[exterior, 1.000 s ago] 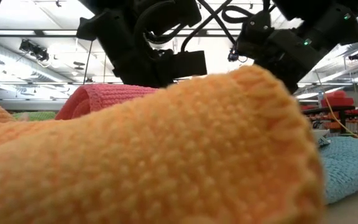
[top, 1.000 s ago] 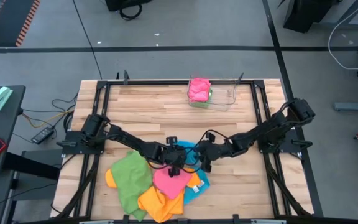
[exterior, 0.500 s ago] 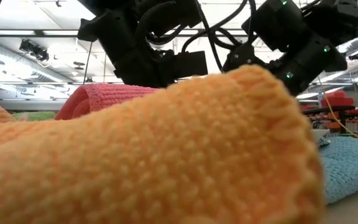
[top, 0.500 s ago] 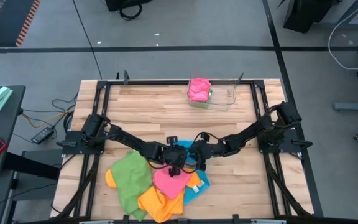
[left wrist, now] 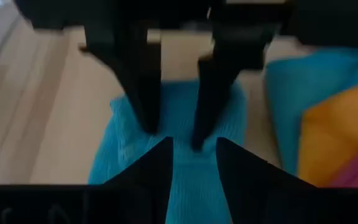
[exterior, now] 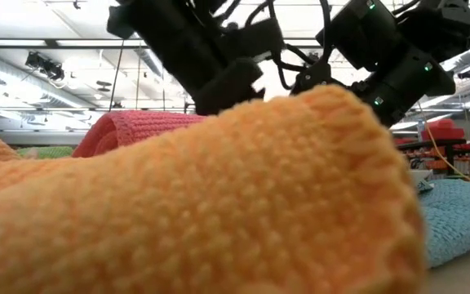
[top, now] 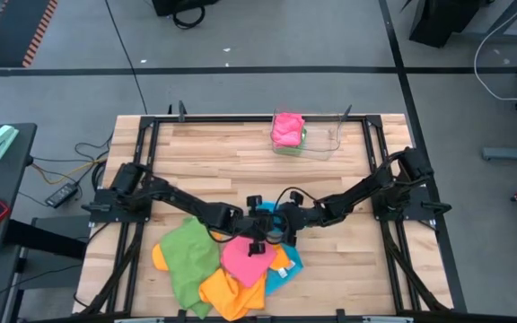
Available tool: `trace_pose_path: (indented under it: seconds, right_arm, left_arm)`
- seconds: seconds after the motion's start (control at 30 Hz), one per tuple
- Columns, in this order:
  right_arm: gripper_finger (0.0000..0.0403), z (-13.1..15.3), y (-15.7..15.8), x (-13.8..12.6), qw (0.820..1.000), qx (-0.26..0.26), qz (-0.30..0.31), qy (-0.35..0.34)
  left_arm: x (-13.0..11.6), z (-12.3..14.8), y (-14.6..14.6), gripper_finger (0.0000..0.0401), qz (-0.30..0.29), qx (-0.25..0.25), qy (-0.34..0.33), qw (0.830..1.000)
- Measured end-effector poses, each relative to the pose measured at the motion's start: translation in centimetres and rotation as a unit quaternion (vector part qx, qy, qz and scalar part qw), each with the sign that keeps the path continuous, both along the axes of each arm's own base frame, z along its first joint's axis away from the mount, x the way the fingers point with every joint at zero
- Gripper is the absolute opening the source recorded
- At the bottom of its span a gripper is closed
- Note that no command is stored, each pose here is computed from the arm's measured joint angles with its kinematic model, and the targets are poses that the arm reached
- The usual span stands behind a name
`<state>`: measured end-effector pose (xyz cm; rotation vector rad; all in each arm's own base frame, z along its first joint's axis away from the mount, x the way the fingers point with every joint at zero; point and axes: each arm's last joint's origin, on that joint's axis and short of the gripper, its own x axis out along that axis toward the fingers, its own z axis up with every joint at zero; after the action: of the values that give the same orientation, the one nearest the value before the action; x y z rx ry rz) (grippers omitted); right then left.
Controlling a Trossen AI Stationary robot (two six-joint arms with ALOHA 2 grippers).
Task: Fold microfiber towels
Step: Fold the top blue towel
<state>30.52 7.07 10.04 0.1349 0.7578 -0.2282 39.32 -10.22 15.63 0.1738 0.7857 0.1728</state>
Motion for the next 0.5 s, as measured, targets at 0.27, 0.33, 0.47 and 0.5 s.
trace_pose_path:
  seconds: [0.27, 0.33, 0.47, 0.5]
  right_arm:
    - [0.0193, 0.0, 0.0, 0.0, 1.000, 0.004, -0.001, 0.000]
    - [0.0200, -0.1, 0.1, -0.1, 1.000, 0.001, 0.002, 0.003]
    - [0.0212, -0.1, 0.1, -0.1, 1.000, 0.001, 0.004, 0.002]
    - [0.0214, -0.1, 0.1, -0.1, 1.000, 0.001, 0.004, 0.002]
  left_arm:
    - [1.1, -2.2, 1.2, 0.0149, 0.001, 0.017, 0.007, 1.000]
    - [1.2, -2.6, 1.2, 0.0163, -0.003, 0.021, 0.007, 1.000]
    - [1.3, -2.8, 1.3, 0.0199, -0.007, 0.018, 0.010, 1.000]
    - [1.3, -2.9, 1.3, 0.0206, -0.007, 0.018, 0.011, 1.000]
